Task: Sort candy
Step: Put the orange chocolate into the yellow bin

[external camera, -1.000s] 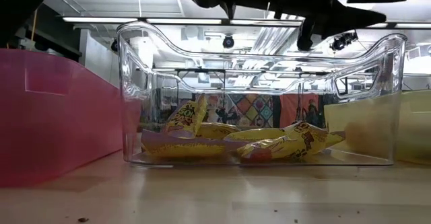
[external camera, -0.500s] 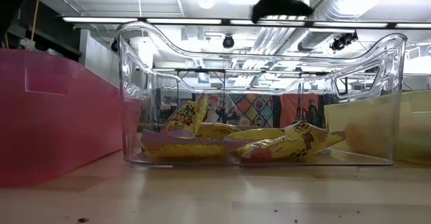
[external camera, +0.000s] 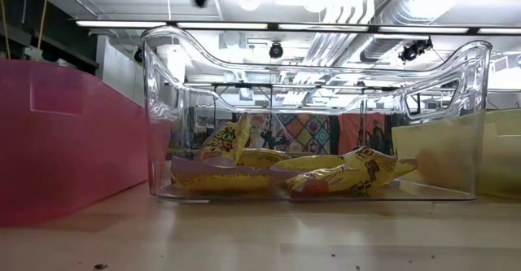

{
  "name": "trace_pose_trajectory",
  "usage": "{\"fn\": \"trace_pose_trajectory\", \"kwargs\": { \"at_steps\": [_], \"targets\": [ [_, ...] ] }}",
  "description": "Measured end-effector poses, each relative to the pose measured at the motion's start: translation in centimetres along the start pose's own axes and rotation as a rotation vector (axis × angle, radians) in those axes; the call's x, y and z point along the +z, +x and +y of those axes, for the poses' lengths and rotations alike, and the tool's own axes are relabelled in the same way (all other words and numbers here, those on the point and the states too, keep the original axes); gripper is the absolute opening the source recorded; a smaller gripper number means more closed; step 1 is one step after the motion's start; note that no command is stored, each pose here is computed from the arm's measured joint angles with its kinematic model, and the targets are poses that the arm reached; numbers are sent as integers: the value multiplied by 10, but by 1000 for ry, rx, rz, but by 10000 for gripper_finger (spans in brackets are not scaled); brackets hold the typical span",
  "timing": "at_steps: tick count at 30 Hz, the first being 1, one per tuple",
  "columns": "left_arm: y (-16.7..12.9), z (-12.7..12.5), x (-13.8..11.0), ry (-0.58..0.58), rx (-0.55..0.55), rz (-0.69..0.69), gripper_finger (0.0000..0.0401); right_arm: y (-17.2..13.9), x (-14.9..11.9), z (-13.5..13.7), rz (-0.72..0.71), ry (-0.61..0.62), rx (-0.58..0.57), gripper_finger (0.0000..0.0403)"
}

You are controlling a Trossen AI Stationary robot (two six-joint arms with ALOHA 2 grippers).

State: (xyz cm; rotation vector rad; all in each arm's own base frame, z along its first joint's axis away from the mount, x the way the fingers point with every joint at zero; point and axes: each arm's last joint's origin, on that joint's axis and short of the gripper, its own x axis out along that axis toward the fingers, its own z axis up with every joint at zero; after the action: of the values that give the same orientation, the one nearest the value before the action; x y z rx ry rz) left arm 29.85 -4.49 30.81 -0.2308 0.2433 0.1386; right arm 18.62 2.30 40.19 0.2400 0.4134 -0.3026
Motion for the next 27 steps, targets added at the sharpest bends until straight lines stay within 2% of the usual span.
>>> {"fn": "trace_pose_trajectory", "kwargs": {
  "at_steps": [4, 8, 16, 20, 25, 27],
  "targets": [
    [-34, 3, -26, -64, 12, -121, 225, 7, 1, 3, -7, 4, -9, 243],
    [-55, 9, -41, -122, 53, -197, 224, 20, 1, 9, 2, -7, -7, 243],
    [-74, 15, -37, -148, 67, -256, 225, 56, -8, 23, 85, -41, -3, 243],
    [-81, 16, -31, -163, 57, -284, 225, 88, -4, 19, 33, 102, -115, 243],
    [-92, 18, -25, -181, 43, -320, 225, 153, -4, -15, 78, 330, -137, 243],
    [-96, 19, -22, -190, 37, -338, 225, 179, -11, -32, 125, 371, -177, 243]
  ]
}}
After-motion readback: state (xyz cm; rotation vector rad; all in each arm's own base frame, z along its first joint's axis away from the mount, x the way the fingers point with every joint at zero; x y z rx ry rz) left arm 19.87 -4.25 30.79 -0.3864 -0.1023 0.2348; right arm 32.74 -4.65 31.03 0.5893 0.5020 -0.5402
